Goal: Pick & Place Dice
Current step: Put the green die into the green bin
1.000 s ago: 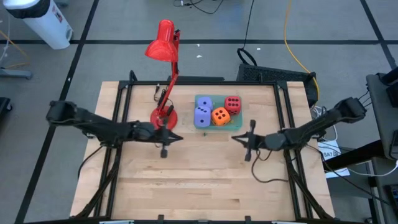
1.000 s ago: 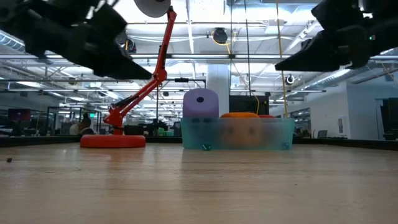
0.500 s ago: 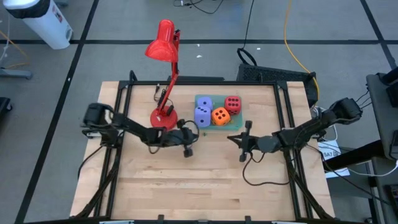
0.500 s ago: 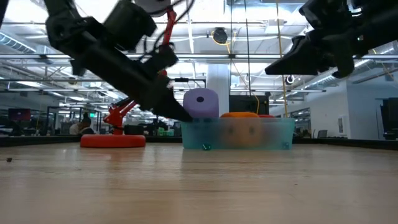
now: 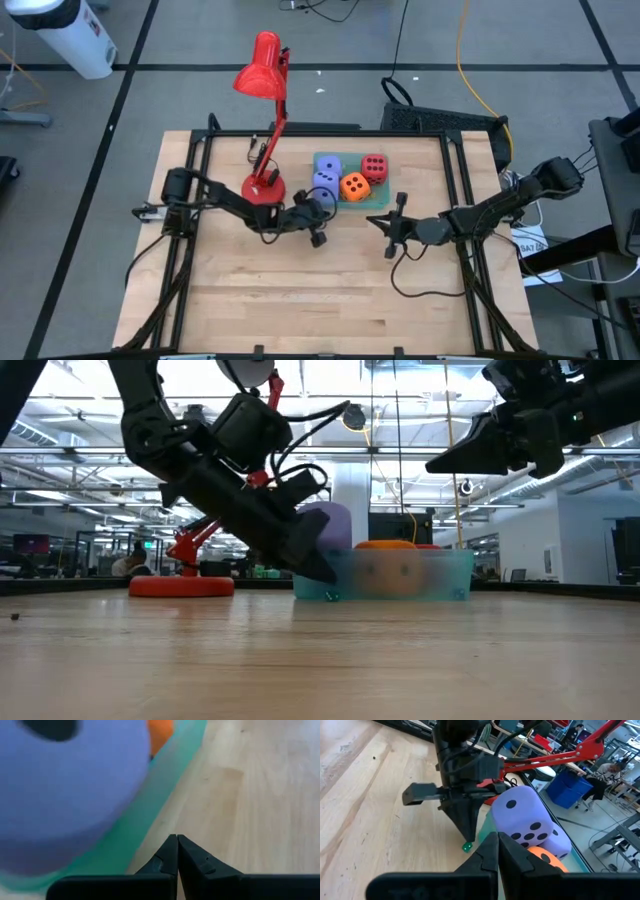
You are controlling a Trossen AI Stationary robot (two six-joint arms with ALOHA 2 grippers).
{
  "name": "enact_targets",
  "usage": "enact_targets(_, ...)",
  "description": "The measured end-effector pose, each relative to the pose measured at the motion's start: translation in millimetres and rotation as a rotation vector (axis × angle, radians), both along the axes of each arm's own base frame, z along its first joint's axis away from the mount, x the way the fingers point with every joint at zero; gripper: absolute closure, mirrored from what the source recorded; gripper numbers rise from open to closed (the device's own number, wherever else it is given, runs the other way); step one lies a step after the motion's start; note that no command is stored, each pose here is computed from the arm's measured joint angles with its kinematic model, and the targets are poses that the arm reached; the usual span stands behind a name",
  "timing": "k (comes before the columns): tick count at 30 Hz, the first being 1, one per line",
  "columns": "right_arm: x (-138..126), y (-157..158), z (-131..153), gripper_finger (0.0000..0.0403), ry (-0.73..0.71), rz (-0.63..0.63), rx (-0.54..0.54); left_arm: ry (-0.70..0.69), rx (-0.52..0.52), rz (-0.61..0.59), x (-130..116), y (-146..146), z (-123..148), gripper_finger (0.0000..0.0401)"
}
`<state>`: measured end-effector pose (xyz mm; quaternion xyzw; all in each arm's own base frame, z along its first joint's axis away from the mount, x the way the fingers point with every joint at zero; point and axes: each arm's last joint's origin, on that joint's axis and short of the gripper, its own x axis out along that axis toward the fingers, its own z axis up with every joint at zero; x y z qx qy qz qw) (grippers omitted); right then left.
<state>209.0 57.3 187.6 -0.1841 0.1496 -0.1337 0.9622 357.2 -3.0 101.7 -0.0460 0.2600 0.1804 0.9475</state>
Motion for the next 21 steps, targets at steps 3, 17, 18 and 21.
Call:
enact_targets(3,0.0,0.0,0.2,0.0403,-0.002,0.001,0.001,0.015,-0.001,-0.005,2.0,-1.0,-5.9,0.0396)
enact_targets(17,0.2,0.2,0.7,0.0403,-0.007,0.003,0.004,0.056,-0.076,-0.316,3.2,-14.8,-11.4,0.0392)
enact_targets(18,0.2,0.2,0.7,0.0403,-0.007,0.003,0.004,0.059,-0.069,-0.350,3.0,-16.8,-10.4,0.0389)
enact_targets(21,0.2,0.2,0.6,0.0403,-0.007,0.003,0.003,0.048,-0.064,-0.450,2.1,-25.5,-3.2,0.0386)
